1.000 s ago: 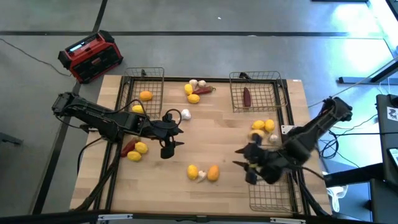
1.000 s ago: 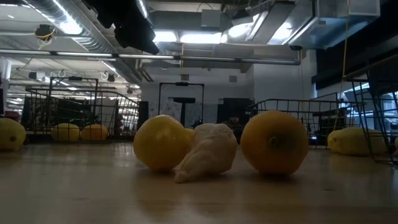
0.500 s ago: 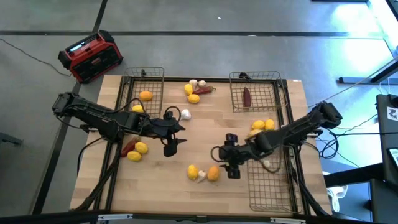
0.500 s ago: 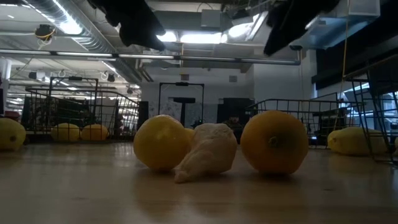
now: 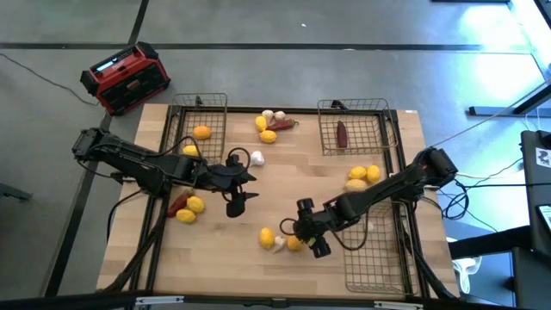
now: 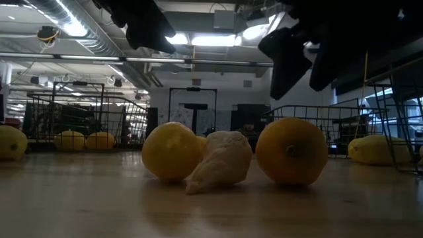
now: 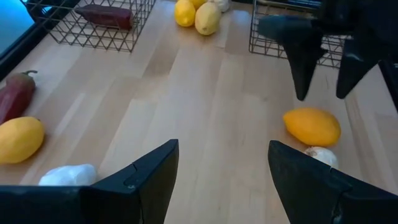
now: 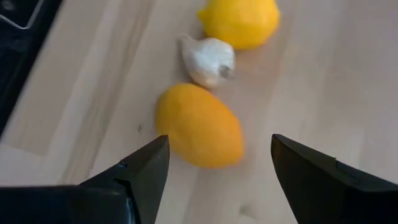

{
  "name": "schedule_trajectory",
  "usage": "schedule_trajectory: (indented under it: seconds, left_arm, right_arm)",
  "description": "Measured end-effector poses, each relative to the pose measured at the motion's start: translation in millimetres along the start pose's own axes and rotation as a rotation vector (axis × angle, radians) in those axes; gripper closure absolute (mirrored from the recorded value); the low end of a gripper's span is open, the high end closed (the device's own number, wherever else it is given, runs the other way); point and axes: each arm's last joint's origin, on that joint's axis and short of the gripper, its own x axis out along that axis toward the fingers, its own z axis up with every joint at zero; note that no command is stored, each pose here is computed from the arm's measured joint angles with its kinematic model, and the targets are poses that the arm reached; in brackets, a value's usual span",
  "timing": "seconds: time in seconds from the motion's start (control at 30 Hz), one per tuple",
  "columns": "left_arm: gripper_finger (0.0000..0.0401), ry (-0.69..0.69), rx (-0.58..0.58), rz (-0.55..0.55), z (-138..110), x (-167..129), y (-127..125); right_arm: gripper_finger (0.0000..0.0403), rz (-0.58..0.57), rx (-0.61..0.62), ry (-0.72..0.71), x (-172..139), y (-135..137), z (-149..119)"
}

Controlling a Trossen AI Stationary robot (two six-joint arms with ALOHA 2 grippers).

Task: Sort produce into baskets
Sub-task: Put the yellow lemon into the top left wire basket

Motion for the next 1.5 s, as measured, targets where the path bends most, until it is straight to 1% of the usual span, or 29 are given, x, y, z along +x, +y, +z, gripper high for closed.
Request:
schedule_trajectory:
  seconds: [0.27,0.43,0.5,0.63,0.7,0.83,1.0,1.13,1.37,1.5]
  left_arm:
    - [0.0158,0.005,0.010,0.004,-0.5,0.0,0.2]
    - [0.0158,0.005,0.011,0.004,-0.5,0.0,0.2]
    - [0.0158,0.005,0.011,0.004,-0.5,0.0,0.2]
    - [0.0158,0.005,0.007,0.004,-1.4,0.5,0.4]
    - [0.0157,0.012,0.009,0.006,-2.6,0.7,0.6]
    - [0.0158,0.007,0.008,0.010,-2.2,0.7,0.7]
    - [0.0158,0.008,0.007,0.014,-2.4,0.7,0.8]
    - [0.0158,0.008,0.007,0.015,-2.3,0.7,0.8]
    - [0.0157,0.007,0.006,0.016,-2.3,0.7,0.9]
    - [0.0157,0.007,0.006,0.016,-2.3,0.7,0.9]
  right_arm:
    - [0.0130,0.041,-0.073,-0.078,4.2,1.8,7.7]
    - [0.0130,0.059,-0.105,-0.048,10.9,2.3,4.8]
    - [0.0130,0.078,-0.106,-0.071,13.4,3.1,7.4]
    - [0.0130,0.088,-0.106,-0.046,23.8,3.5,4.9]
    - [0.0130,0.088,-0.106,0.000,32.2,3.4,-0.3]
    - [0.0130,0.090,-0.156,0.022,45.2,3.5,-3.2]
    - [0.0130,0.083,-0.208,0.003,47.1,3.5,-1.5]
    - [0.0130,0.069,-0.254,0.047,47.5,2.8,-5.7]
    - [0.0130,0.068,-0.252,0.089,50.8,0.2,-9.6]
    - [0.0130,0.063,-0.221,0.092,51.2,0.1,-10.1]
